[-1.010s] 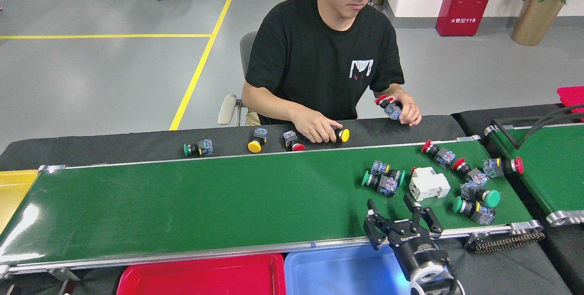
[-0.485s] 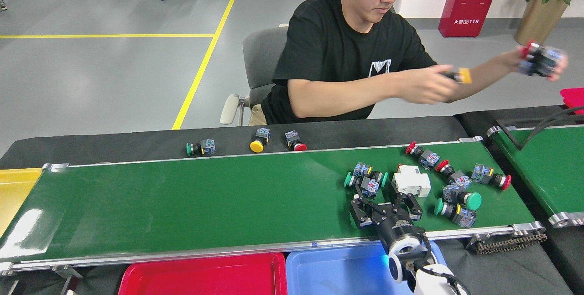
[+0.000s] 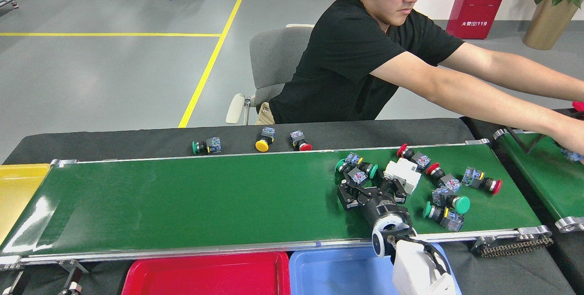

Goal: Pick switch part from conveyor to tray

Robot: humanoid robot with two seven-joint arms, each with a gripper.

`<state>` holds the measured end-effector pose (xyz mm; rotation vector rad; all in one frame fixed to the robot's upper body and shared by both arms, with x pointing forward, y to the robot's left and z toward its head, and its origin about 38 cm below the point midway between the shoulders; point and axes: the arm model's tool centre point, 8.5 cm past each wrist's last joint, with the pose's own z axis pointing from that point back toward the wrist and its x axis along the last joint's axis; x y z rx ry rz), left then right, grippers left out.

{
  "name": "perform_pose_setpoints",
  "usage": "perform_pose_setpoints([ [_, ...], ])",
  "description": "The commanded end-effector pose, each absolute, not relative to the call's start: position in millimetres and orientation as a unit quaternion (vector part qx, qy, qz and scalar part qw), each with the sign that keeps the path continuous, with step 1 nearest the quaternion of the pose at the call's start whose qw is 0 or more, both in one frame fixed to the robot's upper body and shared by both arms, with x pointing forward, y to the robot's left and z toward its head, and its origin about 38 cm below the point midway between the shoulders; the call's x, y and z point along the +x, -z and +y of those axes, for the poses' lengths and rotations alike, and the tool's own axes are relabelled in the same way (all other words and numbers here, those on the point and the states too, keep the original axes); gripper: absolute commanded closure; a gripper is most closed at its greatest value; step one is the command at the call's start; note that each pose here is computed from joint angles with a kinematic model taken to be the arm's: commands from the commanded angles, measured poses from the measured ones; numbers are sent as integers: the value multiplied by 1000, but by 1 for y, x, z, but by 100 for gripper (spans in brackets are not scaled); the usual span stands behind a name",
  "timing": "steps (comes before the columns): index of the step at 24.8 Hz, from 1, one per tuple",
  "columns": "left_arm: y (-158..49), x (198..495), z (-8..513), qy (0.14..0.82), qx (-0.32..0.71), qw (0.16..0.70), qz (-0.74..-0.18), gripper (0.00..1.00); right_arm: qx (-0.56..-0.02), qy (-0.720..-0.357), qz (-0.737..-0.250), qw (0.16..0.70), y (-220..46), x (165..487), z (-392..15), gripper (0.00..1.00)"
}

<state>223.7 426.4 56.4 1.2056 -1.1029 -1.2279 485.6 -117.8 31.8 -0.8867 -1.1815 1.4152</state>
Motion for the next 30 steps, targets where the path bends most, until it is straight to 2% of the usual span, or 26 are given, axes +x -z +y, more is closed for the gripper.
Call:
perform_pose_setpoints([
  [1,-63,226,430,517,509,512,-460,0,-362,-597,-511,501,-43,492,-105,79],
  [2,-63,226,430,517,509,512,-460,0,-355,-600,-518,496,-44,492,-101,94],
  [4,-63,226,430,516,510,512,-459,0,-351,-602,-522,492,-45,491,-100,98],
  [8,-62,224,430,516,509,514,-459,0,-354,-598,-529,487,-49,492,-99,98],
  [12,-61,223,429,516,508,515,-459,0,-347,-595,-560,461,-62,488,-94,98],
  [16,-60,220,431,515,508,519,-456,0,-305,-585,-641,393,-83,450,-72,98],
  [18,-59,219,431,515,507,520,-455,0,-271,-595,-676,339,-86,415,-72,98],
  [19,-59,219,431,515,507,520,-456,0,-247,-604,-692,309,-86,395,-69,95],
  [20,-59,219,431,515,507,519,-456,0,-220,-613,-707,277,-86,373,-60,74],
  [21,-60,219,430,515,507,520,-456,0,-193,-621,-721,242,-88,353,-49,23],
  [22,-60,219,430,515,507,520,-456,0,-167,-628,-730,213,-89,337,-39,0],
  [26,-59,219,431,515,507,519,-456,0,-122,-653,-726,178,-78,315,-15,0],
  [28,-59,219,430,515,506,519,-457,0,-124,-652,-726,181,-78,315,-15,0],
  [30,-59,218,430,514,507,520,-456,0,-152,-640,-722,213,-80,324,-20,0],
])
